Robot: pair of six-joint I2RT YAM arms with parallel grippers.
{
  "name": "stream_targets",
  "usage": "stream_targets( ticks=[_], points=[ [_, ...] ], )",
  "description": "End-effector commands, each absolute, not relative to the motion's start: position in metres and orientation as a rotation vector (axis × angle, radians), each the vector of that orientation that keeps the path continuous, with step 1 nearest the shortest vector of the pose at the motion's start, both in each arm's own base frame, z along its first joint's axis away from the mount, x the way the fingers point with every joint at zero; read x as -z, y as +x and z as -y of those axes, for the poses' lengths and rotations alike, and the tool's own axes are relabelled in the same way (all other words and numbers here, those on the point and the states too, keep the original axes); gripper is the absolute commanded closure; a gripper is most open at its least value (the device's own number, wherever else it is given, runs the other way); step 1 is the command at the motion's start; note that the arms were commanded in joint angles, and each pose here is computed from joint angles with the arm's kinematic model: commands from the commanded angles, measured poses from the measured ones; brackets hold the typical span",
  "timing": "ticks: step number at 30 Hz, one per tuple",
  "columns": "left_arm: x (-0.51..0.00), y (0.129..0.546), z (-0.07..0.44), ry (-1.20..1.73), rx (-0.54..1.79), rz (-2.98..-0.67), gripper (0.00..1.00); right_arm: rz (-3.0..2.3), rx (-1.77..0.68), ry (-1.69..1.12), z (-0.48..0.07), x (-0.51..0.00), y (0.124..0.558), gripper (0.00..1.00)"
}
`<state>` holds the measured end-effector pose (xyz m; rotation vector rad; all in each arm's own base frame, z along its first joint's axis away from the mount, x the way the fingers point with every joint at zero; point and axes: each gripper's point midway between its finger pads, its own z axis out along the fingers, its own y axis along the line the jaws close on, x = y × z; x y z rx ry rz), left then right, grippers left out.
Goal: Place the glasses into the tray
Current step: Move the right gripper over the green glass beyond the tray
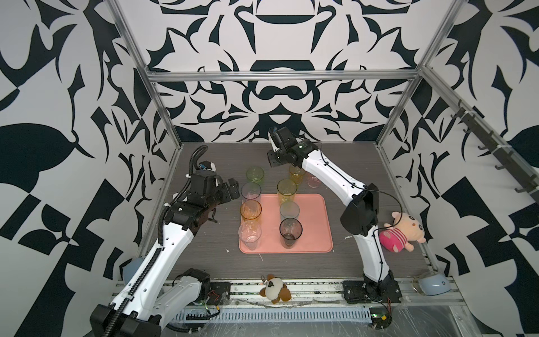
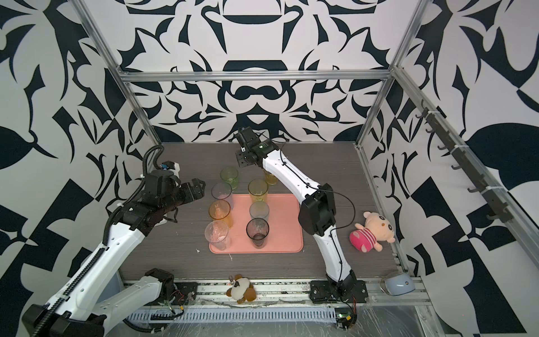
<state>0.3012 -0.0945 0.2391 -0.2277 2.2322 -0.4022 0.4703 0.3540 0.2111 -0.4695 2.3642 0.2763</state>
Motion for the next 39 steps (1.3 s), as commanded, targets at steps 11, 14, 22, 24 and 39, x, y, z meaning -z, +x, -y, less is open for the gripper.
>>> stream_targets(
  ticks=[11,14,22,24,39],
  points=[
    [-0.233,0.309,0.097,-0.207,0.386,-2.231,0.00,-2.378,-0.436,-0.496,-0.382,-0.208,0.470,0.51],
    [-0.232,0.309,0.097,-0.205,0.385,-2.235,0.00,-2.390,-0.451,-0.497,-0.387,-0.201,0.470,0.51],
    [-0.231,0.308,0.097,-0.209,0.386,-2.239,0.01,-2.426,-0.441,-0.506,-0.397,-0.184,0.473,0.51],
    [-0.231,0.308,0.097,-0.208,0.387,-2.239,0.01,-2.430,-0.434,-0.506,-0.399,-0.180,0.474,0.51],
    [-0.232,0.308,0.097,-0.203,0.387,-2.240,0.01,-2.479,-0.408,-0.485,-0.406,-0.144,0.481,0.52]
  ],
)
